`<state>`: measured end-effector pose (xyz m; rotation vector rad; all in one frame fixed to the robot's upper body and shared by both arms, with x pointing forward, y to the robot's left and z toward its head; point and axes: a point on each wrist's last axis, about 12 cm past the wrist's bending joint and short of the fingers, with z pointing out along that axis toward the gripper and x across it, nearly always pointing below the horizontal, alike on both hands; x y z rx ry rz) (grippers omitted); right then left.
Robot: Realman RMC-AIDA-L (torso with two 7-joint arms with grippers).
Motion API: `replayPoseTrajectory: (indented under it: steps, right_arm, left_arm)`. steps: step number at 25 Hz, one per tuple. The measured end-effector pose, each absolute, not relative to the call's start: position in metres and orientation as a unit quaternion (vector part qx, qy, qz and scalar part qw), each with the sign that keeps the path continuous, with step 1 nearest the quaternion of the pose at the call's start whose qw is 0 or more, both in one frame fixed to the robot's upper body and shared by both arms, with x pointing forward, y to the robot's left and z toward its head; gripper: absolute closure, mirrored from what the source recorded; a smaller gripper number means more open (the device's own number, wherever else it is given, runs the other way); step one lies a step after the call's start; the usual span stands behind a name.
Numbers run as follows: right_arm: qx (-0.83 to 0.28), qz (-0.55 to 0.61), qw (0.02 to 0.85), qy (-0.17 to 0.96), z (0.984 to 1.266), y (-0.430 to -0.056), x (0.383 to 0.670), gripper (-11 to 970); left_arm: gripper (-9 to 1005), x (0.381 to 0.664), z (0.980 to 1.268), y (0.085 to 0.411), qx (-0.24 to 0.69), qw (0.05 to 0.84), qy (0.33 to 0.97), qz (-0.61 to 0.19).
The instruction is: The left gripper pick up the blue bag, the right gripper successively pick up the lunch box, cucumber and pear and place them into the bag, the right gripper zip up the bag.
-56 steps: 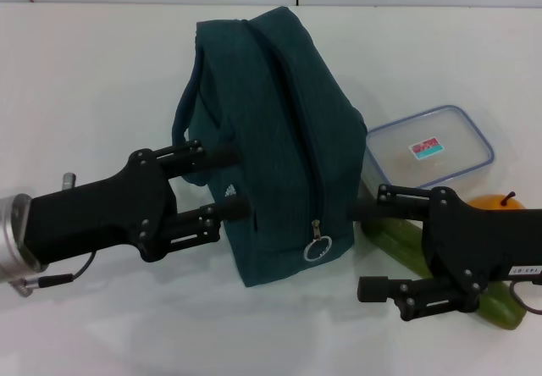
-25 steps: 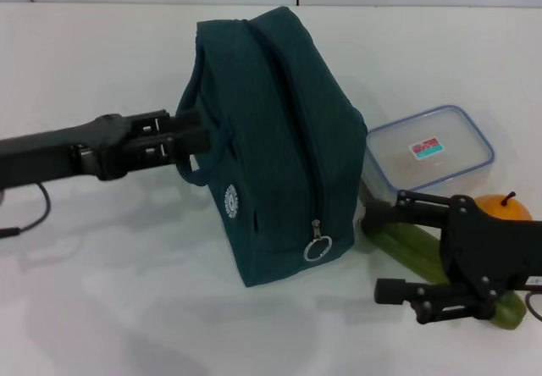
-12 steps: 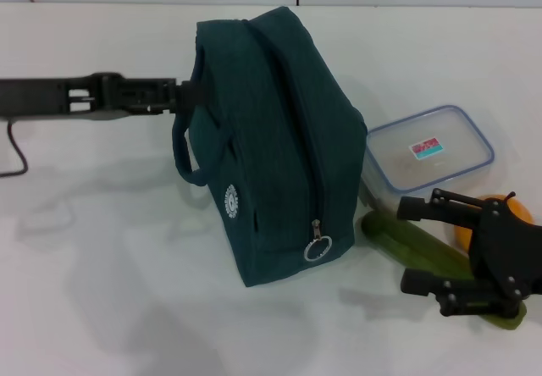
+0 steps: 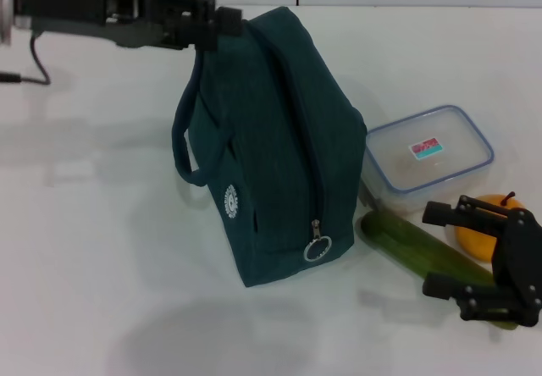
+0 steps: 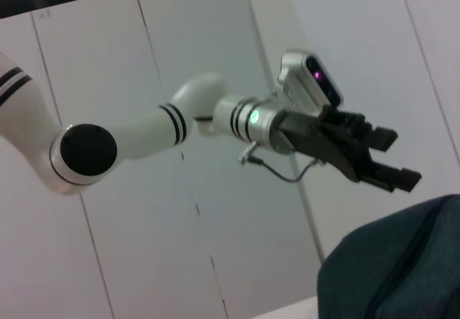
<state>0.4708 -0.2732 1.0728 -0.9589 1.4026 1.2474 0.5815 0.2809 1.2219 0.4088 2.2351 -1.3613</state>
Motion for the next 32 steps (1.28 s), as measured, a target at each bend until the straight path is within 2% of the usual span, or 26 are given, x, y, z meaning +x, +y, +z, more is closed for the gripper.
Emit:
replayPoseTrajectory:
  steps: [6,14,23,32]
  right_arm:
    - [-0.389,0.509,0.494,0.587,1.069,-0.276,0.468,117]
    - [-0.389,0.509,0.493,0.588,1.069,-0.276,0.468,117]
    - [-0.388,0.506,0.492,0.593,1.068,-0.277,0.468,118]
    - [-0.388,0.505,0.492,0.594,1.067,-0.277,0.468,118]
  left_arm:
    - [327,0.580,1.242,0.255,0.184,0.212,0.857,-0.433]
    - [328,0.574,1.243,0.237,0.195,0.190,0.862,-0.427]
    - [334,0.573,1.257,0.241,0.193,0.208,0.869,-0.406]
    - [342,0.576,1.258,0.253,0.167,0.216,0.900,-0.341]
